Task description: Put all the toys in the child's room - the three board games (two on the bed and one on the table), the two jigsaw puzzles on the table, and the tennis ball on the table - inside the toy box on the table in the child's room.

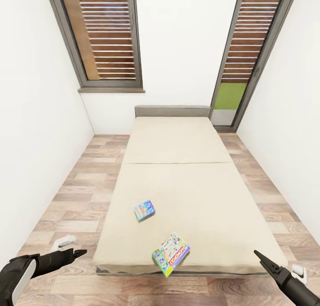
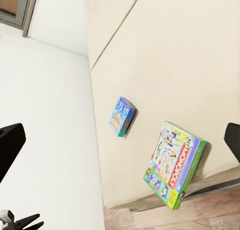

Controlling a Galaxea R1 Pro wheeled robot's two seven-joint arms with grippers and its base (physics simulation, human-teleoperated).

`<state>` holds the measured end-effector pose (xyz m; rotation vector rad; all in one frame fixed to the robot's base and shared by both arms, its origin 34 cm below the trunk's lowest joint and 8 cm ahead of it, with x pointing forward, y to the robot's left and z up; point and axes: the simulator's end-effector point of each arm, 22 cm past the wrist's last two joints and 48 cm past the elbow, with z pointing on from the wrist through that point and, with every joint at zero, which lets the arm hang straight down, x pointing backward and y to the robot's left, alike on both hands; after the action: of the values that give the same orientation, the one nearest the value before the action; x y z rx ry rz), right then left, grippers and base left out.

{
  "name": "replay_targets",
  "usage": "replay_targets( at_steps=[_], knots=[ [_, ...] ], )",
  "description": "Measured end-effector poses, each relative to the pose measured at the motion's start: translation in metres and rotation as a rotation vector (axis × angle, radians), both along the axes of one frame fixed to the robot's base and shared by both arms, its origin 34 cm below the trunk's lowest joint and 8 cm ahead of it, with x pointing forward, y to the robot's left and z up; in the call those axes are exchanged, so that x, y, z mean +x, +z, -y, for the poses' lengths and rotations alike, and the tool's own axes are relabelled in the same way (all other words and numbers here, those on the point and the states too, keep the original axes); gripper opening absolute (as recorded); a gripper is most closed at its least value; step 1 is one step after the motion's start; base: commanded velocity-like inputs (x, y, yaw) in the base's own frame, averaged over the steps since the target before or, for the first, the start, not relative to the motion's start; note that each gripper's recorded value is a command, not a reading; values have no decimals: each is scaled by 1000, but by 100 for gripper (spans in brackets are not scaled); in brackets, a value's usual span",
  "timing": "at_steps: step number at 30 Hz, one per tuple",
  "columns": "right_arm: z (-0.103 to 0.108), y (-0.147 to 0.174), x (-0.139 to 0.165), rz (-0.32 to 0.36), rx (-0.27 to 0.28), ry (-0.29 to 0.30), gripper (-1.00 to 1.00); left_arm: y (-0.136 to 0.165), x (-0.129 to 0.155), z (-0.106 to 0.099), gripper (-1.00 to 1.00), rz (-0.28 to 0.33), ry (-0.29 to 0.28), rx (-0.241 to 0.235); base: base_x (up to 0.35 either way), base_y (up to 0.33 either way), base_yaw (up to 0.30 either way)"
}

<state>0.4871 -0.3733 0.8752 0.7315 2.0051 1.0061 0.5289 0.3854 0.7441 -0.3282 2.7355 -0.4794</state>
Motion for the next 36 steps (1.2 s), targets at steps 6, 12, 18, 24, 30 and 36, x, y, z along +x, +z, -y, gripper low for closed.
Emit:
replay_targets(
  at_steps=[6, 12, 18, 24, 30, 36],
  knots=[
    [0, 4, 1, 10, 0, 0, 100, 4, 3, 0, 100, 10, 1, 3, 0, 0, 0],
    [0, 8, 3, 20, 1, 0, 100, 8, 5, -1, 100, 20, 1, 5, 0, 0, 0],
    [0, 11, 4, 30, 1, 0, 100, 11, 7, -3, 100, 25, 5, 15, 0, 0, 0],
    [-1, 15, 5, 40, 1, 0, 100, 14, 9, -3, 100, 34, 7, 19, 0, 0, 0],
    [-1, 19, 6, 50, 1, 0, 100, 18, 11, -3, 100, 44, 7, 19, 0, 0, -14],
    [-1, 23, 7, 60, 1, 0, 100, 23, 14, -3, 100, 54, 7, 19, 0, 0, -57]
  ],
)
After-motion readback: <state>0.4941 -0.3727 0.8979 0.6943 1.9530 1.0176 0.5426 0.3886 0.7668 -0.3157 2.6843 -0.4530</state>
